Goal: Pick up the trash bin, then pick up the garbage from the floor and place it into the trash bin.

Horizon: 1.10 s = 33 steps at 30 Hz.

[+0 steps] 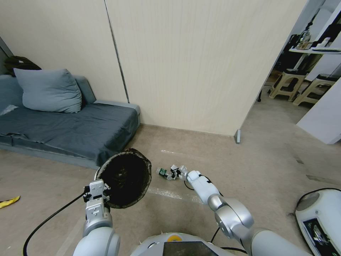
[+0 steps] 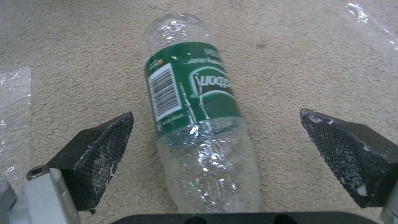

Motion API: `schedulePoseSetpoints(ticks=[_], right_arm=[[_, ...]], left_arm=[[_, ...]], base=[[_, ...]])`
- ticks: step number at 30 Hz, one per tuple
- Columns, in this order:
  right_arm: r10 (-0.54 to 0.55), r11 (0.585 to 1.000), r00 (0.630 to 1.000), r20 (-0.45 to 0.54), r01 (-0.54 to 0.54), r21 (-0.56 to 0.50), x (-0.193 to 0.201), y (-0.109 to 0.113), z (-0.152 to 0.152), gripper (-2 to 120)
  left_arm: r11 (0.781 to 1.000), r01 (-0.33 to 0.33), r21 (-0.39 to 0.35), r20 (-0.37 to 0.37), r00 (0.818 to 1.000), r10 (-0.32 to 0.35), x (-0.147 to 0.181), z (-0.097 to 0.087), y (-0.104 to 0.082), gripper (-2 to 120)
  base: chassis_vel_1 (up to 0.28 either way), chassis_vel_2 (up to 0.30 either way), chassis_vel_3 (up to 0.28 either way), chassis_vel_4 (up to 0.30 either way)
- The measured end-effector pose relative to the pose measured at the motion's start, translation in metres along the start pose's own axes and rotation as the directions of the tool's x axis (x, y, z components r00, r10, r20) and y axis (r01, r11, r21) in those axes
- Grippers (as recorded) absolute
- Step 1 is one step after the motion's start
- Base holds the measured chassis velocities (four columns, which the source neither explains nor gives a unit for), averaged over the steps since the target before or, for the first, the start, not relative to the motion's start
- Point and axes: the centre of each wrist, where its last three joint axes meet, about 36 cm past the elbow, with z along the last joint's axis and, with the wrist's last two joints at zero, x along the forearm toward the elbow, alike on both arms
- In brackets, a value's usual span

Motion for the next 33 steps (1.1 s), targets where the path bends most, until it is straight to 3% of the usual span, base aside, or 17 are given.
schedulePoseSetpoints(ticks=[26,33], right_arm=[[0.030,0.996,0.997,-0.066,-0.035,-0.078,0.001,0.005,0.013,100],[0.028,0.995,0.997,-0.067,-0.034,-0.089,0.001,0.007,0.015,86]], left_arm=[[1.000,0.006,-0.008,0.006,1.000,-0.006,0.001,0.000,-0.001,0],[1.000,0.005,-0.007,0.006,1.000,-0.005,0.002,0.001,-0.002,0]], base=[[0.000,0.000,0.000,0.000],[0.000,0.000,0.000,0.000]])
